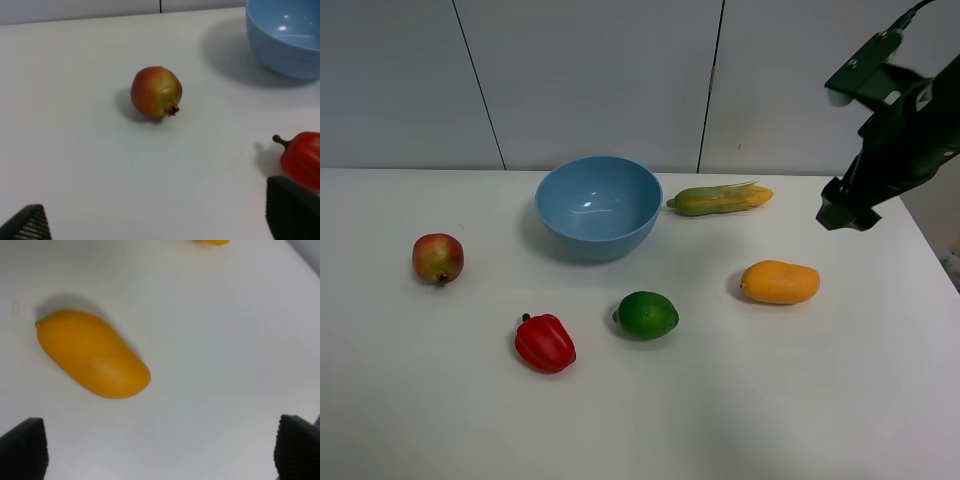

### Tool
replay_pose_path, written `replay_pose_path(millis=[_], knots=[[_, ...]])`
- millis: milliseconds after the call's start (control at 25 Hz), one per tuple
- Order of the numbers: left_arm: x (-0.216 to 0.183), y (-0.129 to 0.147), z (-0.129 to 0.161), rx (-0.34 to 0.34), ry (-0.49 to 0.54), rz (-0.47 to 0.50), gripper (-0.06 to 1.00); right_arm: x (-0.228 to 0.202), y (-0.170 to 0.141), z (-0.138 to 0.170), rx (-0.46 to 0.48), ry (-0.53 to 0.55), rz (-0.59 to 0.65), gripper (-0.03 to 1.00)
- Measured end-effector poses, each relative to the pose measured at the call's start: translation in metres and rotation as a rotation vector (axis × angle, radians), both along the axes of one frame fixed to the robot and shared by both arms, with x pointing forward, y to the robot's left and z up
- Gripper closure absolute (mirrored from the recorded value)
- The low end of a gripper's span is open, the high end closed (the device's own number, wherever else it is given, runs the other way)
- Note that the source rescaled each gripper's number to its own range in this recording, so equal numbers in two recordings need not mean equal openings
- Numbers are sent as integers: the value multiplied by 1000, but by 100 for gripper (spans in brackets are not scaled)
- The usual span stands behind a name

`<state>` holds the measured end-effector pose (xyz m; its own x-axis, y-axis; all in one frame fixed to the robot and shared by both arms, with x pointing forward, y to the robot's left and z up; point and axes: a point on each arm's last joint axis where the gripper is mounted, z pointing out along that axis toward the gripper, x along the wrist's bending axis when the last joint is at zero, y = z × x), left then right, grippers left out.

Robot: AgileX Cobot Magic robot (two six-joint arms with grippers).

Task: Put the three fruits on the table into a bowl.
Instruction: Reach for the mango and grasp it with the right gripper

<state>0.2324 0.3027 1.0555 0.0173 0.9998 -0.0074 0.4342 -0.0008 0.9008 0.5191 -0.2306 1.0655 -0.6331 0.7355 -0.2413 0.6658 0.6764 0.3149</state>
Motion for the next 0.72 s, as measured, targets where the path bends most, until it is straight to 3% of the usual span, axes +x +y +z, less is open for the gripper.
replay_pose_path(millis=[200, 400, 600, 720], knots=[[0, 0, 0, 0, 1, 0, 50, 28, 9, -61, -59, 180, 85, 28], [0, 0, 0, 0, 1, 0, 50, 46, 14, -93, -40, 186, 82, 28], [0, 0, 0, 0, 1, 0, 50, 58, 18, -123, -35, 202, 81, 9], [0, 0, 0, 0, 1, 0, 50, 60, 20, -142, -28, 251, 75, 4]])
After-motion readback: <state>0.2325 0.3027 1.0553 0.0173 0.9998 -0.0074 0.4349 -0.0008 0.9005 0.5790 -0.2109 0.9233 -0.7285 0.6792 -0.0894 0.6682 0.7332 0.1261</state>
